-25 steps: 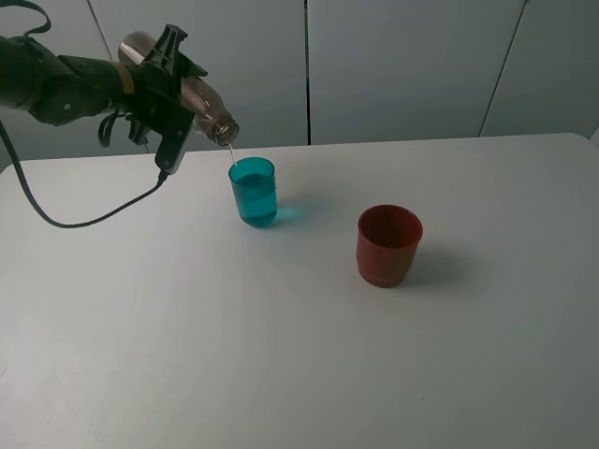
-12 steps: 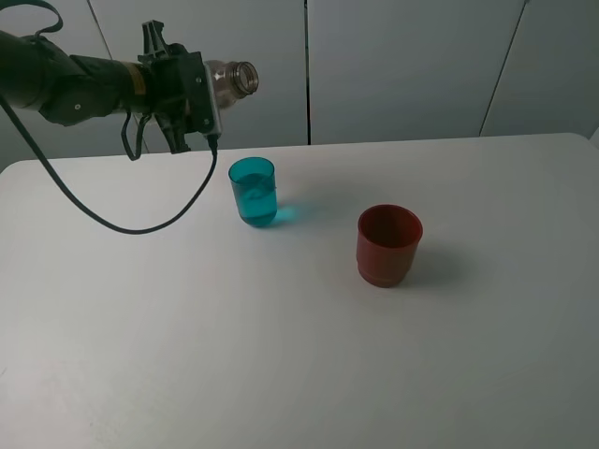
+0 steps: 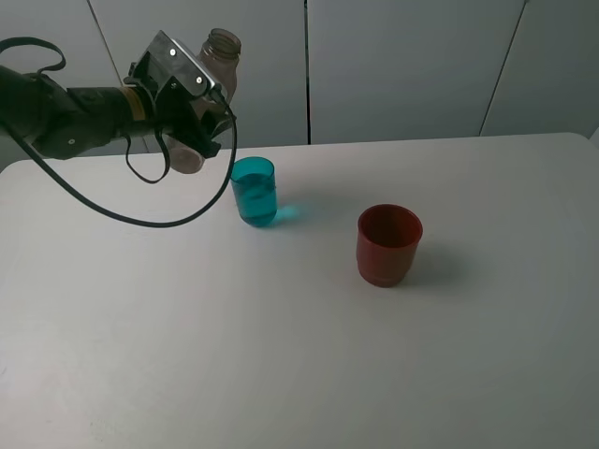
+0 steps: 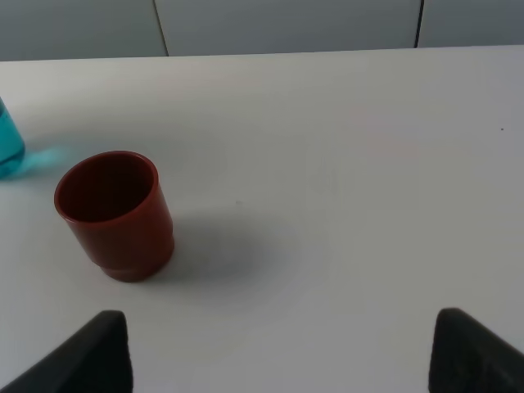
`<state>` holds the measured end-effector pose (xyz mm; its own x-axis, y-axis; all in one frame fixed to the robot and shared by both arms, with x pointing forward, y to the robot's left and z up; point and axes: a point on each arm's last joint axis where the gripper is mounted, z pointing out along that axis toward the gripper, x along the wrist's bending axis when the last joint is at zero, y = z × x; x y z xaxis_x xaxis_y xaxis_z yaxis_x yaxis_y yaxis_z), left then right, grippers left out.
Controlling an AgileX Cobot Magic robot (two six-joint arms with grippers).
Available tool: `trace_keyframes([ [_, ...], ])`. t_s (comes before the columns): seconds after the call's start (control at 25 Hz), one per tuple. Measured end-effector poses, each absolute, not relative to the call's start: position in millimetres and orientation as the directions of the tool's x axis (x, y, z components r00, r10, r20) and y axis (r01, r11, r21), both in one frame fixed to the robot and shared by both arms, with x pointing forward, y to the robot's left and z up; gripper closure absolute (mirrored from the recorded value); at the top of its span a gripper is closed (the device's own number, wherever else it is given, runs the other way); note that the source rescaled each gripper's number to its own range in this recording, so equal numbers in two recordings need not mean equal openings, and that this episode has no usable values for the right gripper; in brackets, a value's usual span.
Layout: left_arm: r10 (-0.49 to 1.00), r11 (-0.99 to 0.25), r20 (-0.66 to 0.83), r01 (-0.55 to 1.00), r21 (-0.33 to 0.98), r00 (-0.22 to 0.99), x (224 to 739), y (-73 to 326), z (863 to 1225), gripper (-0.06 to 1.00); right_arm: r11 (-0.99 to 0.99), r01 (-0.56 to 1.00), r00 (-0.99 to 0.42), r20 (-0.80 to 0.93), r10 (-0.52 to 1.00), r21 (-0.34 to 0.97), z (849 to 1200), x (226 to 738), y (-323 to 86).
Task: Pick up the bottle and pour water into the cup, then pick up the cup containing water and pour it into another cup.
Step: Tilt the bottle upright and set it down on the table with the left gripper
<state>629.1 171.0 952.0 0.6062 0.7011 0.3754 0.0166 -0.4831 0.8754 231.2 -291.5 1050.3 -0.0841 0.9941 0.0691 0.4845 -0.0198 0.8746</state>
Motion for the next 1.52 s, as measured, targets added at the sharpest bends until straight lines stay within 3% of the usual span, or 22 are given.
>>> trace_keyframes([
  [0.36,0.795,-0.307,0.226,0.052,0.950,0.563,602.3,219.3,925.5,0.88,-0.026,0.485,-0.081,0.075,0.994,0.874,1050.3,231.2,-291.5],
  [0.68,0.860,-0.059,0.026,0.050,0.997,0.509,604.6,269.3,901.7,0.88,-0.020,0.485,-0.084,0.069,0.994,0.875,1050.3,231.2,-291.5],
  [1.0,0.861,-0.051,-0.031,0.146,0.988,0.508,601.8,277.4,857.8,0.88,-0.026,0.485,-0.081,0.075,0.994,0.874,1050.3,231.2,-291.5],
  [1.52,0.832,-0.081,0.008,0.106,0.991,0.555,599.0,273.7,853.6,0.88,-0.026,0.485,-0.081,0.075,0.994,0.874,1050.3,231.2,-291.5],
])
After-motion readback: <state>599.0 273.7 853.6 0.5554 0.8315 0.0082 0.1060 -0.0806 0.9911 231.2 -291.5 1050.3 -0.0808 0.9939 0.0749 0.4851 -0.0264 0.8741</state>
